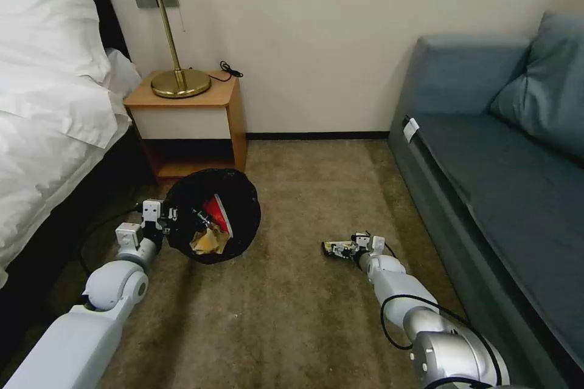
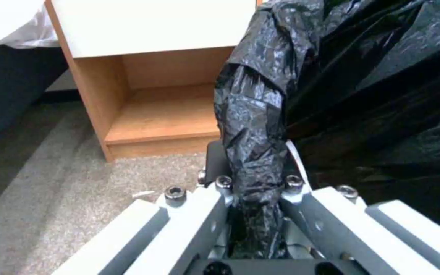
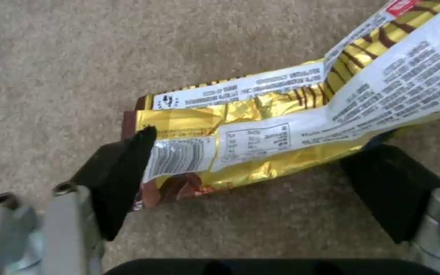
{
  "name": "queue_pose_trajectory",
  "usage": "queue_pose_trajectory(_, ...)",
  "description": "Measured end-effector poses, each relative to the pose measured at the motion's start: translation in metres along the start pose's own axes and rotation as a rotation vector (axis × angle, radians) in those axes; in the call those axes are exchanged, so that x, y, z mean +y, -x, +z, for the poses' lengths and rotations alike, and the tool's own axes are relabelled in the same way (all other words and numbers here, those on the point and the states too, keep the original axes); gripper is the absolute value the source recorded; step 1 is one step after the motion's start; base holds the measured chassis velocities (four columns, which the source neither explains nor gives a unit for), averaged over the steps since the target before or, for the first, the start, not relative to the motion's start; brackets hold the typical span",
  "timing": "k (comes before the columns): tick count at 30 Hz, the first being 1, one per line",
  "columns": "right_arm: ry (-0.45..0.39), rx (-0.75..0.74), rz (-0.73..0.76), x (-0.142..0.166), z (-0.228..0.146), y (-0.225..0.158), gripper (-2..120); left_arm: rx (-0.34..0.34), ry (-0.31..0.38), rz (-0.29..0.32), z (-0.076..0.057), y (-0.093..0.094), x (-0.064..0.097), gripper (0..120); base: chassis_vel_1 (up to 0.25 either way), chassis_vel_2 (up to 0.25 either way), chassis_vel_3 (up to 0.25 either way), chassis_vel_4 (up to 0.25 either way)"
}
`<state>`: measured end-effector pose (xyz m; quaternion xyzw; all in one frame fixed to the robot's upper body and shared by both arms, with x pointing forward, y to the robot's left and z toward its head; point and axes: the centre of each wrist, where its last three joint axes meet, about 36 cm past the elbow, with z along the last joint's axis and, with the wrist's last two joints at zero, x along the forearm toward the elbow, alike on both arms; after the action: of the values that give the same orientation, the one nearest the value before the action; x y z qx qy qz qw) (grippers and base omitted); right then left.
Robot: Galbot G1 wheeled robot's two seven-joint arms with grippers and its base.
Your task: Pick up the trash bin, then pick up the garbage on the floor and place it into the trash bin.
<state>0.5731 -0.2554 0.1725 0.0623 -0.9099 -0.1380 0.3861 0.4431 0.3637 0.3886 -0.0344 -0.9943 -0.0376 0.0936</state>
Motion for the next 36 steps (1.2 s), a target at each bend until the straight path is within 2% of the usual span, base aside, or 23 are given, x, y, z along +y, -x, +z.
queue_pose_trajectory(3,-0.001,0.001,-0.003,0.004,0.002,0.001,76,-0.006,-0.006,0.001,0.000,0.000,0.000,1,0.000,0.000,0.000,0.000)
queue_pose_trajectory(4,0.002,0.000,-0.003,0.005,0.004,0.002,63,-0.011,-0.008,0.005,-0.001,0.001,-0.002,1,0.000,0.000,0.000,0.000)
queue_pose_trajectory(5,0.003,-0.001,-0.002,0.004,0.004,0.002,54,-0.015,-0.009,0.007,-0.003,0.002,-0.002,1,0.000,0.000,0.000,0.000)
queue_pose_trajectory(6,0.003,-0.001,-0.002,0.004,0.004,0.002,54,-0.015,-0.009,0.007,-0.003,0.002,-0.002,1,0.000,0.000,0.000,0.000)
queue_pose_trajectory(8,0.005,-0.003,0.001,0.002,0.004,0.001,44,-0.016,-0.008,0.008,-0.003,0.002,-0.002,1,0.000,0.000,0.000,0.000)
queue_pose_trajectory(9,0.005,-0.003,0.001,0.002,0.004,0.001,44,-0.016,-0.008,0.008,-0.003,0.002,-0.002,1,0.000,0.000,0.000,0.000)
queue_pose_trajectory(11,0.007,-0.005,0.003,0.001,0.004,0.001,35,-0.015,-0.006,0.008,-0.003,0.001,-0.001,1,0.000,0.000,0.000,0.000)
queue_pose_trajectory(12,0.007,-0.005,0.003,0.001,0.004,0.001,35,-0.015,-0.006,0.008,-0.003,0.001,-0.001,1,0.000,0.000,0.000,0.000)
queue_pose_trajectory(14,0.010,-0.005,0.005,-0.001,0.004,0.000,23,-0.014,-0.006,0.008,-0.003,0.000,-0.001,1,0.000,0.000,0.000,0.000)
queue_pose_trajectory(16,0.010,-0.006,0.005,-0.001,0.004,0.000,21,-0.014,-0.005,0.009,-0.003,0.000,-0.001,1,0.000,0.000,0.000,0.000)
queue_pose_trajectory(17,0.011,-0.006,0.006,-0.002,0.005,0.000,13,-0.016,-0.005,0.011,-0.003,0.000,-0.002,1,0.000,0.000,0.000,0.000)
queue_pose_trajectory(19,0.012,-0.006,0.007,-0.003,0.005,-0.001,10,-0.018,-0.005,0.012,-0.004,-0.001,-0.003,1,0.000,0.000,0.000,0.000)
queue_pose_trajectory(21,0.014,-0.006,0.010,-0.005,0.007,-0.002,0,-0.021,-0.005,0.013,-0.005,-0.001,-0.004,1,0.000,0.000,0.000,0.000)
queue_pose_trajectory(36,0.004,-0.045,-0.007,-0.014,-0.001,-0.008,0,-0.011,-0.006,0.001,-0.002,-0.005,-0.015,1,0.000,0.000,0.000,0.000)
